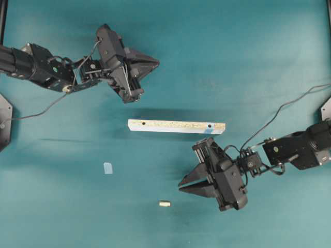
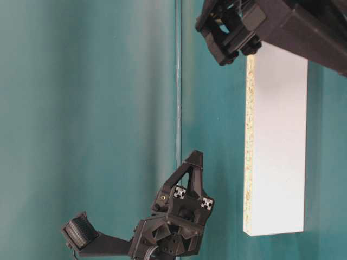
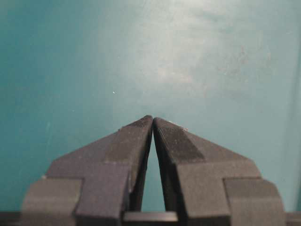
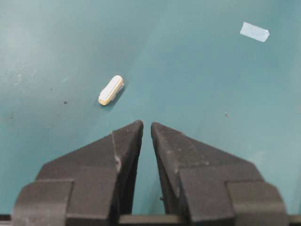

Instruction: Insert the rod into the hole on the wooden board.

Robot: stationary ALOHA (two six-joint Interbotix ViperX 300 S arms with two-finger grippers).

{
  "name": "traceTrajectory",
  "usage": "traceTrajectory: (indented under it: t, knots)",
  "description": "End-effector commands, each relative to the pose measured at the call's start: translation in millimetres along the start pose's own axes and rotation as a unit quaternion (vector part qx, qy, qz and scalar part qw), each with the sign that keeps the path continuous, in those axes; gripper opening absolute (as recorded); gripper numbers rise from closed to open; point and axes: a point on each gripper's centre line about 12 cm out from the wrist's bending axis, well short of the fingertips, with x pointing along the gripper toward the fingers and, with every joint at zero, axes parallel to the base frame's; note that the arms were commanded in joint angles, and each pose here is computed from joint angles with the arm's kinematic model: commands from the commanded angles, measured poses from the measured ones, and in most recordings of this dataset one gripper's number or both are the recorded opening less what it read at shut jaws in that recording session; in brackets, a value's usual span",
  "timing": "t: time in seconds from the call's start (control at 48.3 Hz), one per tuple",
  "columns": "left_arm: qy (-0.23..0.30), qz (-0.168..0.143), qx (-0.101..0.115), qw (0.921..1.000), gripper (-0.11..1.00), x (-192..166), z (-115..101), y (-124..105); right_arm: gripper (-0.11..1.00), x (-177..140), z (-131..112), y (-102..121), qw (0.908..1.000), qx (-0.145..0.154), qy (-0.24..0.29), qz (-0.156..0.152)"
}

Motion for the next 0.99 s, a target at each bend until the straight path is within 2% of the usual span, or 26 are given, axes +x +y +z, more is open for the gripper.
traceTrajectory:
  t: [0.0, 0.041, 0.104, 0.186, 0.352, 0.559, 0.622, 0.725, 0.87, 0.912, 0.974]
  knots:
    - [-0.007, -0.018, 0.013, 0.9997, 0.24, 2, 17, -7, 0.24, 2, 15, 3, 0.9997, 0.001, -0.023, 0.006]
    - [0.004, -0.018, 0.014, 0.9997, 0.22, 3, 19, -8, 0.22, 2, 15, 3, 0.9998, 0.002, -0.018, 0.006]
    - [0.022, -0.019, 0.013, 0.9995, 0.1, 4, 22, -9, 0.08, 2, 19, 3, 0.9999, 0.004, -0.009, 0.005]
    - [0.034, -0.022, 0.014, 0.9991, 0.09, 4, 34, -11, 0.0, -1, 26, 1, 0.9999, 0.005, 0.009, 0.002]
    - [0.038, -0.026, 0.016, 0.9988, 0.09, -4, 58, -14, 0.0, -9, 42, 0, 0.9991, 0.002, 0.042, -0.002]
    - [0.047, -0.037, 0.014, 0.9981, 0.11, -12, 66, -23, 0.0, -19, 52, -1, 0.9977, 0.0, 0.067, -0.005]
    - [0.049, -0.045, 0.018, 0.9976, 0.22, -15, 70, -30, 0.0, -22, 55, -2, 0.9974, 0.0, 0.072, -0.006]
    - [0.053, -0.06, 0.026, 0.9964, 0.51, -21, 75, -42, 0.0, -25, 59, -3, 0.9958, 0.002, 0.091, -0.009]
    - [0.056, -0.082, 0.035, 0.9944, 0.88, -31, 82, -59, 0.02, -26, 62, -4, 0.9913, 0.028, 0.128, -0.016]
    - [0.059, -0.089, 0.037, 0.9936, 0.94, -34, 83, -65, 0.08, -26, 64, -5, 0.9896, 0.041, 0.137, -0.019]
    - [0.066, -0.096, 0.038, 0.9925, 0.95, -37, 83, -70, 0.21, -25, 66, -6, 0.9863, 0.064, 0.15, -0.025]
